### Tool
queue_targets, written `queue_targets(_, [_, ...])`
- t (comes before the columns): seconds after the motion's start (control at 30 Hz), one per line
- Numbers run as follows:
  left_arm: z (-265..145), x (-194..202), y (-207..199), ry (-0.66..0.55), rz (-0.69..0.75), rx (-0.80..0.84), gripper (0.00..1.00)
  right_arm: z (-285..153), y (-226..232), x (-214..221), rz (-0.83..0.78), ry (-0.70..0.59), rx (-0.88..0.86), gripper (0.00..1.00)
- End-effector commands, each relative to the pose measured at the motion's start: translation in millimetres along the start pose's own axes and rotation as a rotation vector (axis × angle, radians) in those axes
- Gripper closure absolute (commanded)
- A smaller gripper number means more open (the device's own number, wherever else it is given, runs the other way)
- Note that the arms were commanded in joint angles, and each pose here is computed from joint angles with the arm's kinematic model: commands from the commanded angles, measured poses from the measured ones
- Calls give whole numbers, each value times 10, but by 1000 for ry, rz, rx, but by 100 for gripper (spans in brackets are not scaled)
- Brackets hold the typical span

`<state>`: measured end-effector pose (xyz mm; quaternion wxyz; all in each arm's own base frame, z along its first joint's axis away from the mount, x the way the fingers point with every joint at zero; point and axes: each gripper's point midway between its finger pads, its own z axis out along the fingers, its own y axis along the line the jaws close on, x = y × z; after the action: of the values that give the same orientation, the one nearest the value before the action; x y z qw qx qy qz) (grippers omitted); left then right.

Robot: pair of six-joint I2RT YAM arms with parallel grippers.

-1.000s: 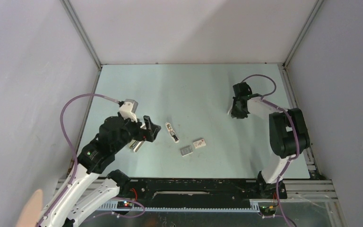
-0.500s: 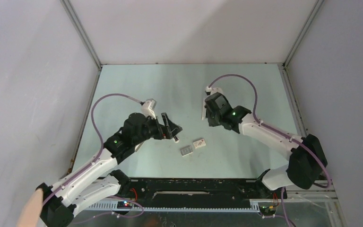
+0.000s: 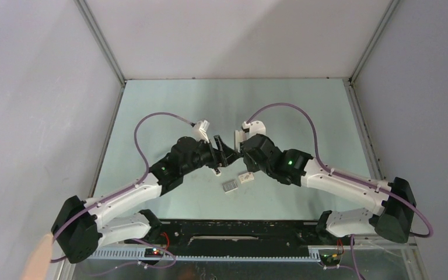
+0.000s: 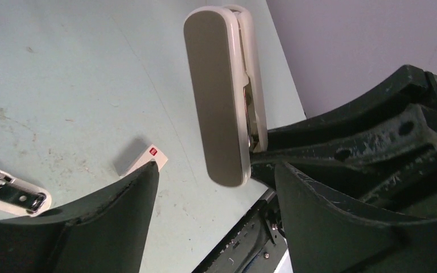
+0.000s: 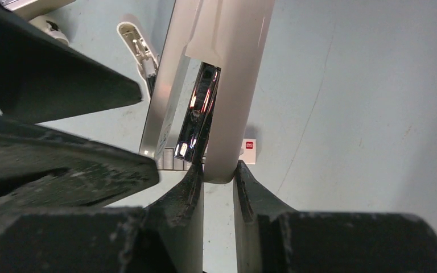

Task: Load the staples into the stapler

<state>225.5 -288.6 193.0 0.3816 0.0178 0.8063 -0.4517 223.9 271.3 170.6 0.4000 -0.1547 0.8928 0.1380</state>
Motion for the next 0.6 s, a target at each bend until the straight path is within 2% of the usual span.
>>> queue_targets(0.0, [71,-186,-297,-56,0,85,24,-75,75,-147,38,-80,-1,100])
queue_targets(0.23, [111,-112,-278,-39,-13,87,38,-133,89,-165,45,-101,-19,100])
queue_targets(0.43, [125,-44,-297,-17,-22,106,63,-162,86,-173,35,-108,-25,100])
queue_targets(0.57, [109,-20,-324,-11,-27,128,84,-180,68,-175,15,-119,-33,100])
